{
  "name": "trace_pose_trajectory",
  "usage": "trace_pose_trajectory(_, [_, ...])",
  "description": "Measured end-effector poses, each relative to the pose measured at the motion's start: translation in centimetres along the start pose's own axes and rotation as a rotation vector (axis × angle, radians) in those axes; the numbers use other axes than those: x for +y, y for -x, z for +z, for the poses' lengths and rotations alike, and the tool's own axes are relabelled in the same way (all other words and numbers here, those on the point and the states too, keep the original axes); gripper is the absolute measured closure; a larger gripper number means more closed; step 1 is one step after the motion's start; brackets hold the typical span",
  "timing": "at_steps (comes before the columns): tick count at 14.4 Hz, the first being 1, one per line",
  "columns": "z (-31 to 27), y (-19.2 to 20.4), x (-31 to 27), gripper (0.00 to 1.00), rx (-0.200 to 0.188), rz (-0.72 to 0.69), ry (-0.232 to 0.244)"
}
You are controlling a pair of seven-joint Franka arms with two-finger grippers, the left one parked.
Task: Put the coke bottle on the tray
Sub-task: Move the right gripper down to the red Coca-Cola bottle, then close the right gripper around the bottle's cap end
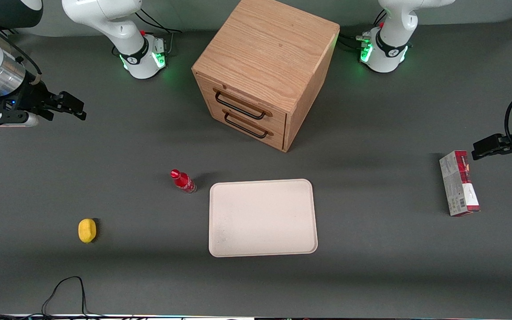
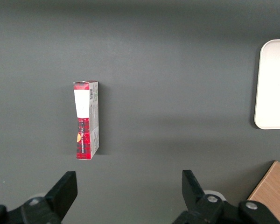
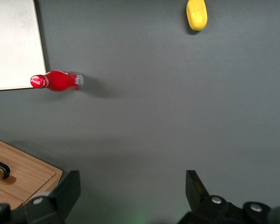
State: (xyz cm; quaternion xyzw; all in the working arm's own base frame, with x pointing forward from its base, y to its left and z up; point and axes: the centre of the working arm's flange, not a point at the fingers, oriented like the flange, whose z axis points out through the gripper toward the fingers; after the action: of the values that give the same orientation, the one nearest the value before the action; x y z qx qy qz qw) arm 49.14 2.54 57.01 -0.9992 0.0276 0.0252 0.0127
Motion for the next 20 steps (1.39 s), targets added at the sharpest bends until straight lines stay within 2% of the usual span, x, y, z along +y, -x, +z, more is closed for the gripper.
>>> trace_pose_trajectory(4, [-0.3,-2.0,-2.0,0.0,-0.013,-0.02,0.009])
trace_pose_trajectory(7, [0.0,-4.7,-11.5,0.0,-0.002,-0.062,0.003])
trace_pose_trajectory(10, [4.8,-6.4,-19.5,0.0,0.007,-0.05,-0.012])
trace_pose_trajectory(15, [16.0,-9.6,-19.9,0.0,0.03,-0.015,-0.034])
trace_pose_trajectory(18, [21.6,-10.3,-20.6,0.0,0.005,0.033,-0.031])
trace_pose_trajectory(20, [24.0,-9.9,-21.3,0.0,-0.018,0.038,-0.011])
